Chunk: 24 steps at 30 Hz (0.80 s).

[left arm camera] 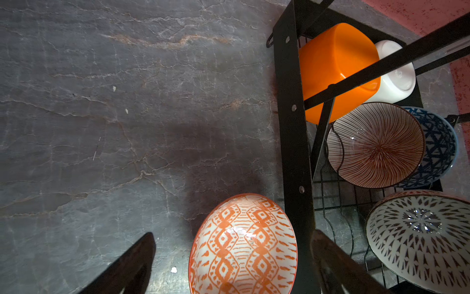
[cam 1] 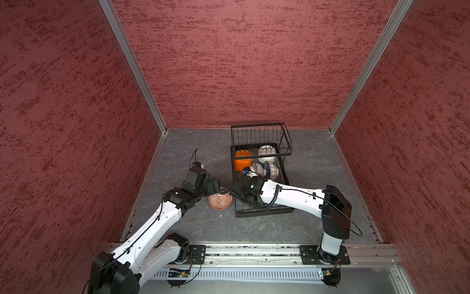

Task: Load bowls into a dish rack
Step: Place the bowl in the dish rack.

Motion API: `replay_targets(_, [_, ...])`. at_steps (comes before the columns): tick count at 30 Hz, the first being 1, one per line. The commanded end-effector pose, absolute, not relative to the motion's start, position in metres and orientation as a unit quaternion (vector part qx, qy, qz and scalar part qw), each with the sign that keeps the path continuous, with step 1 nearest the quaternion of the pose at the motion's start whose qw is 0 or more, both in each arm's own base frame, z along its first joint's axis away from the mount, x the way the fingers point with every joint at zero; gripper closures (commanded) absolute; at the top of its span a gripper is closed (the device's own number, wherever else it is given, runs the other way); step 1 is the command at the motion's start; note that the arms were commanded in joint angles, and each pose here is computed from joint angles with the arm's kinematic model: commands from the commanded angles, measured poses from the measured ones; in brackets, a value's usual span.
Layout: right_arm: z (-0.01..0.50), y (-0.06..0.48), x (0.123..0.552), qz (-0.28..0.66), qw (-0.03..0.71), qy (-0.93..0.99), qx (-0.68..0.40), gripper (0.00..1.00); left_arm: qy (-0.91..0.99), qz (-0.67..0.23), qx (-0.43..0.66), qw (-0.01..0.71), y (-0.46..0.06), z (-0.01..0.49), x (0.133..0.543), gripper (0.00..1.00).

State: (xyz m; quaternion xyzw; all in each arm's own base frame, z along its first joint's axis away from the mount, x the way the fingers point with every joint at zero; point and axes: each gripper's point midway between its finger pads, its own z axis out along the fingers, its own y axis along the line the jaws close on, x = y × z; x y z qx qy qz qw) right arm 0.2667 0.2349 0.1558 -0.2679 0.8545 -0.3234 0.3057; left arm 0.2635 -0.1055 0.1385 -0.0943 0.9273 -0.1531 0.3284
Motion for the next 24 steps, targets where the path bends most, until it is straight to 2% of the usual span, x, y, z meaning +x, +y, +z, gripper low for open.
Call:
replay_targets(1, [0.171, 0.229, 0.265, -0.348, 0.315, 0.843, -0.262, 1.00, 0.923, -0.162, -0.086, 0.339, -0.106, 0.144, 0.265, 0.05])
replay_targets(24, [0.153, 0.232, 0.253, -0.394, 0.291, 0.823, -0.289, 1.00, 0.921, -0.162, -0.088, 0.342, -0.098, 0.148, 0.260, 0.05])
